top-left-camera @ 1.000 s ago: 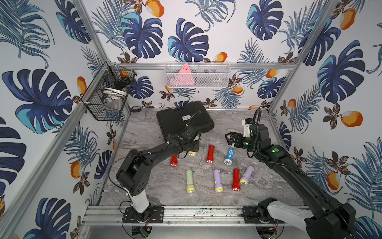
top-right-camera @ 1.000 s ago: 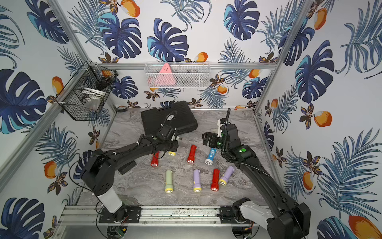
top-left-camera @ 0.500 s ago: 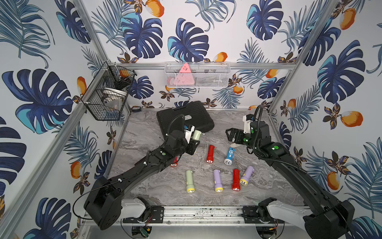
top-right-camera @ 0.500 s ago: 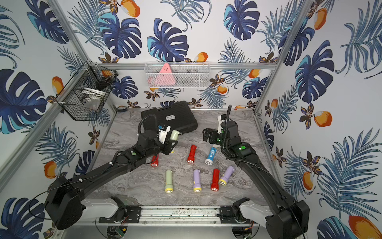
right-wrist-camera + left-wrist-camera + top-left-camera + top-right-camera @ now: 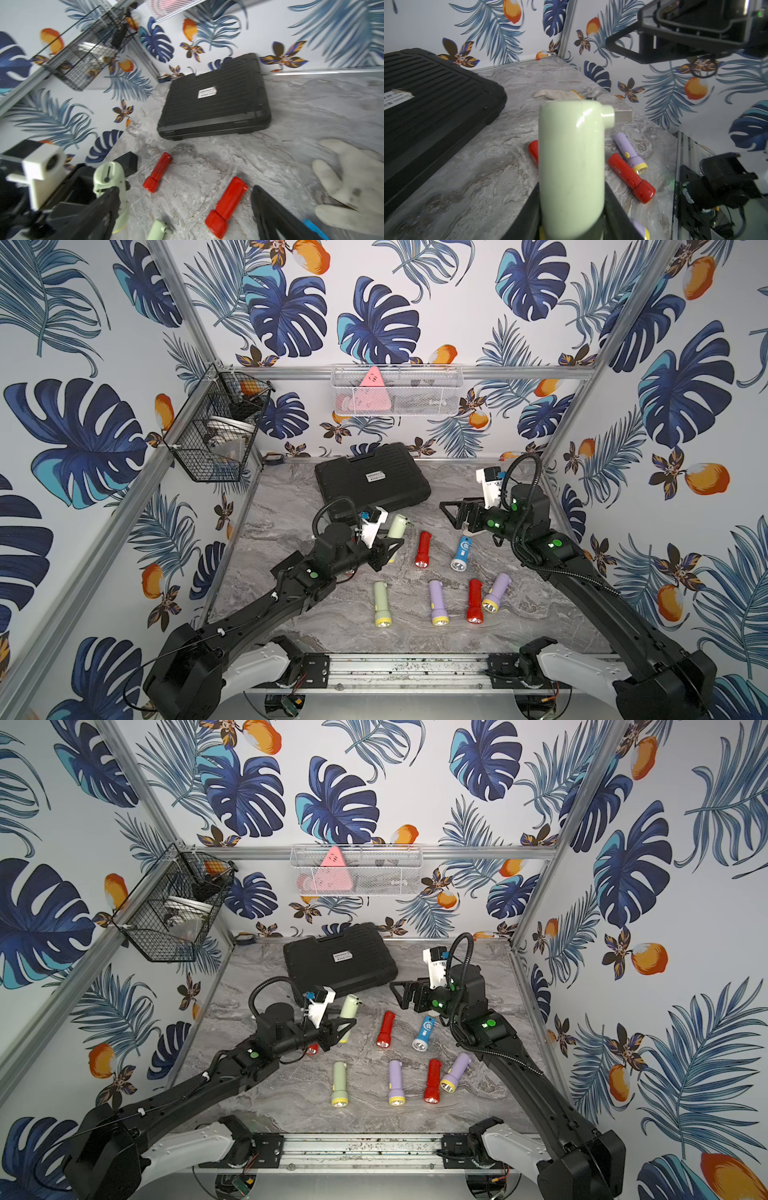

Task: Close the plug at the bottom of the flashlight
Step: Close the plug of the flashlight, then place the flashlight at the center of the board.

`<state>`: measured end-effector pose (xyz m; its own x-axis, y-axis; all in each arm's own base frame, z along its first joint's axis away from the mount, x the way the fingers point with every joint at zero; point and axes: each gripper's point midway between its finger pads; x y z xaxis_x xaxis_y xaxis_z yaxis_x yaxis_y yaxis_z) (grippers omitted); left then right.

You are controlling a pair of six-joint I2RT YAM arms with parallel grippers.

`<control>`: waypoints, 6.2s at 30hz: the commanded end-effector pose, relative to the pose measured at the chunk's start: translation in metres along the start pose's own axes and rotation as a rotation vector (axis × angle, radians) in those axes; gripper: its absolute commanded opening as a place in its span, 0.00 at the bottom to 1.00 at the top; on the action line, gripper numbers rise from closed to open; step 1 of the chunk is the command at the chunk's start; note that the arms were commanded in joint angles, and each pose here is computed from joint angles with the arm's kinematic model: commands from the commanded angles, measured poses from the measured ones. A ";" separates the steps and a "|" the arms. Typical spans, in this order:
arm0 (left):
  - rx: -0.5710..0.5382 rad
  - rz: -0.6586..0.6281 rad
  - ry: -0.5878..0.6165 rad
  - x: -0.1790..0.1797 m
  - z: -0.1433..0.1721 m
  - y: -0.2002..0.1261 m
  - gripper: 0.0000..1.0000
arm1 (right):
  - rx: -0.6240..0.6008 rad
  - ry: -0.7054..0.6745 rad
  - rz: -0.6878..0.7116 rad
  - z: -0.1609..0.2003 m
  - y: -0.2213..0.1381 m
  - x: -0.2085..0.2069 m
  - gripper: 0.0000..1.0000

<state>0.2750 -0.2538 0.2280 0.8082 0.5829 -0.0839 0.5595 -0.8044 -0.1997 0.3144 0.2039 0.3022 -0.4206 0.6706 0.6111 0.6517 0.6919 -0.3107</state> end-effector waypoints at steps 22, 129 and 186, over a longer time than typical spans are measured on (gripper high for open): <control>-0.301 0.654 0.081 -0.100 -0.033 -0.036 0.00 | 0.322 -0.198 -0.606 0.066 -0.031 0.125 0.79; -0.450 0.659 0.116 -0.082 -0.087 -0.078 0.00 | 0.378 -0.230 -0.320 0.088 0.028 0.090 0.00; 0.606 -0.568 -0.422 0.083 0.104 -0.004 0.00 | -0.041 0.251 0.542 0.041 -0.016 -0.134 1.00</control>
<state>0.3265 -0.2006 0.1385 0.3128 0.9336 -0.1746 0.6054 -0.3376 -0.7207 0.3350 0.1124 0.1908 0.1423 0.8474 0.5116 0.7539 0.2421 -0.6108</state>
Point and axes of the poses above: each gripper's point midway between its finger pads, its own y axis out along the fingers, its own x axis along the line the jaws close on, z = x × y, and after that the axes turned 12 degrees about y, right-handed
